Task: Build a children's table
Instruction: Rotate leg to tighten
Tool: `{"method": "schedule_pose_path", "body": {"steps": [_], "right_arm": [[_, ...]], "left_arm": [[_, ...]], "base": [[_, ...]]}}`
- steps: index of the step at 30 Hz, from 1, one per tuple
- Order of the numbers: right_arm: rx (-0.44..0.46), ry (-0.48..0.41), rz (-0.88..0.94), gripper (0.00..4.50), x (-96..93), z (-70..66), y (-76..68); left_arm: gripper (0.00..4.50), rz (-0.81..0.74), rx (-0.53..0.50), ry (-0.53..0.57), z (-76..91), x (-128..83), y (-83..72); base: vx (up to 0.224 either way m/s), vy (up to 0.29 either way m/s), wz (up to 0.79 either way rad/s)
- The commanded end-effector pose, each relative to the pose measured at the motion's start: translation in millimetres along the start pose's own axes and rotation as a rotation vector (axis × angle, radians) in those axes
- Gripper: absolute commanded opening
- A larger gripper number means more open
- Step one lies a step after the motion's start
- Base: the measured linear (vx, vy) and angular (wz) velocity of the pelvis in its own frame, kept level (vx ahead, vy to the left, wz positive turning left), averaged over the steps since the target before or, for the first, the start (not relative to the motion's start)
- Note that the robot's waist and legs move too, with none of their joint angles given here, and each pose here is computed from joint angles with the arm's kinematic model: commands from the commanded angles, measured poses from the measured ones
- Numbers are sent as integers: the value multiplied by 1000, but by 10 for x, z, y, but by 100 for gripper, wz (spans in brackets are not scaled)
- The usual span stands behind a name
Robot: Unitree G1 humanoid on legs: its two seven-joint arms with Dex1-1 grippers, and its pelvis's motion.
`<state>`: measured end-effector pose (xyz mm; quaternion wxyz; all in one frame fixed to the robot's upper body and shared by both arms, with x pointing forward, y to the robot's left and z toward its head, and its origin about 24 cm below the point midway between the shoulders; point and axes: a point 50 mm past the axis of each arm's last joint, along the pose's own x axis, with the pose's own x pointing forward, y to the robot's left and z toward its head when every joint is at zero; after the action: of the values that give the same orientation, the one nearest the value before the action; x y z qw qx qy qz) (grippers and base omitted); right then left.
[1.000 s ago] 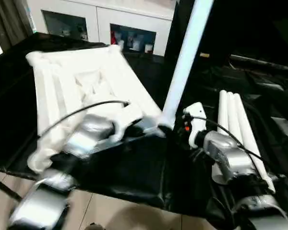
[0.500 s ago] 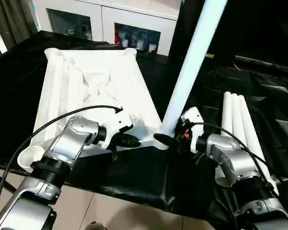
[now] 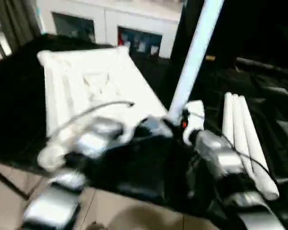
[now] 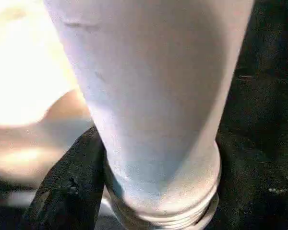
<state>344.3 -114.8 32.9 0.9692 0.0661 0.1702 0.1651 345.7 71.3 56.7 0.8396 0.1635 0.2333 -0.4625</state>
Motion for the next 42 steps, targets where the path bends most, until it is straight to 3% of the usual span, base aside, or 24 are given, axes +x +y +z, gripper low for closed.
{"method": "schedule_pose_path", "body": {"steps": [1,4,5,9,10,16,21,25,30,42], "right_arm": [[-33,91,30,276,50,-215,214],[-63,63,68,276,75,-170,307],[-84,36,96,331,78,-131,338],[-93,-5,154,348,36,-47,247],[-103,-8,179,374,21,-33,226],[-224,10,362,374,-154,5,41],[-263,20,432,374,-262,41,-93],[-278,10,474,374,-306,59,-124],[-274,25,508,374,-326,17,-117],[-241,34,507,275,-330,-28,-105]], "left_arm": [[0,108,-21,-41,121,86,15],[0,82,-6,-57,169,139,-40],[0,65,12,-67,186,157,-64],[0,22,29,-67,126,94,-39],[0,8,41,-68,105,69,-29],[0,-94,82,-55,-73,-120,3],[0,-226,101,-88,-165,-276,-54],[0,-311,105,-77,-226,-378,-126],[0,-301,102,-71,-256,-394,-122],[0,-282,89,-63,-276,-447,-94]], "base": [[0,0,0],[0,0,0],[0,0,0],[0,0,0],[0,0,0],[0,0,0],[0,0,0],[0,0,0],[0,0,0],[0,0,0]]}}
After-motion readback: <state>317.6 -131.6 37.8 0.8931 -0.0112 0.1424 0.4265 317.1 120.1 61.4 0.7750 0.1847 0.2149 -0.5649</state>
